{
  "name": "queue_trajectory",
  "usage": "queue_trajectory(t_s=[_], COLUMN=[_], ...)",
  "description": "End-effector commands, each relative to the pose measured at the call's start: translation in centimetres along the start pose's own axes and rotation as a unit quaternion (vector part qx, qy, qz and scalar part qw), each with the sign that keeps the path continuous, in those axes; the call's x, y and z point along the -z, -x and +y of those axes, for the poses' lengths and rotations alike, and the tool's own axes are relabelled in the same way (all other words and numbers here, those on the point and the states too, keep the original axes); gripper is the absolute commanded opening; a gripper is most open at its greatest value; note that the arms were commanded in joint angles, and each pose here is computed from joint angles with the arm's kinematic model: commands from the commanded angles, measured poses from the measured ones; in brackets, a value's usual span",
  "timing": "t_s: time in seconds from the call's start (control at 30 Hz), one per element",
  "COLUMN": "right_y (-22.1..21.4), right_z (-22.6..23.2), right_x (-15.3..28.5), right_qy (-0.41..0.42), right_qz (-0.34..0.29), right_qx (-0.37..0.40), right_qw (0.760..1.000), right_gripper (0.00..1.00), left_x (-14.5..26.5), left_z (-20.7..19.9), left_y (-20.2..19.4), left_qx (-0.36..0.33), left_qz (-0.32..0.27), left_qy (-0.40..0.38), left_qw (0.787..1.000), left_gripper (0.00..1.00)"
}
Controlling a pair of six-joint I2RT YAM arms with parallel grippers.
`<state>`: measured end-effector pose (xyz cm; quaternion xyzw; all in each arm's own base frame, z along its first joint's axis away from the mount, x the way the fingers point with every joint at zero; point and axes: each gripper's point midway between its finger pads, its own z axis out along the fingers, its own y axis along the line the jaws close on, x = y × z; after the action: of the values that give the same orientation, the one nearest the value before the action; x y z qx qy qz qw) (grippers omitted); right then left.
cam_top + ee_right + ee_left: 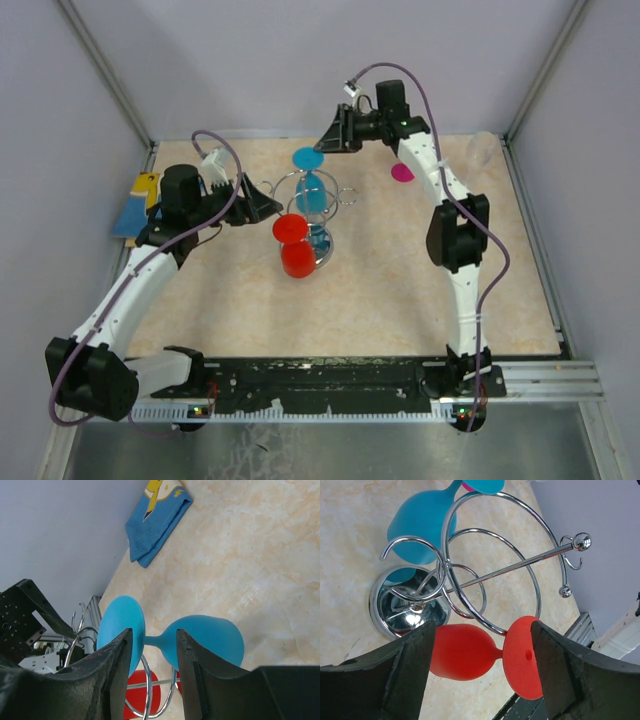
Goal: Take the wine glass off the wine glass rack
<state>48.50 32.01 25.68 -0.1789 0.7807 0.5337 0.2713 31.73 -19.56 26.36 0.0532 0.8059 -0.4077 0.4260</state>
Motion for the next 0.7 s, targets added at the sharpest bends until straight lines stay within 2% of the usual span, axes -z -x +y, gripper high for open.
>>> queue_trajectory(t_s=[0.0, 0.47, 0.6, 0.67], right_y=[1.2, -0.5, -0.6, -0.6], right_z=[3.1, 4.8, 5.3, 5.4], right_x=[0.3, -0.4, -0.2, -0.2], right_qy=[0.031, 0.072, 0.085, 0.087], right_qz=[-0.006, 0.016, 0.02, 0.02], right_qx=[0.04, 0.044, 0.046, 0.045], right_qw=[0.999, 0.996, 0.995, 0.995], right_gripper=[0.41, 0.39, 0.24, 0.2], left_x=[0.3, 0.1, 0.0, 0.0], left_z=[-1.0, -1.0, -1.1, -1.2], left_y=[0.4, 0.1, 0.1, 0.0], left_qx=[-0.007, -0.005, -0.004, -0.001], left_qz=[0.0, 0.004, 0.005, 0.006], left_qy=[-0.017, -0.023, -0.028, -0.032], left_qw=[1.0, 1.0, 1.0, 0.999], left_gripper=[0.82, 0.82, 0.82, 0.82])
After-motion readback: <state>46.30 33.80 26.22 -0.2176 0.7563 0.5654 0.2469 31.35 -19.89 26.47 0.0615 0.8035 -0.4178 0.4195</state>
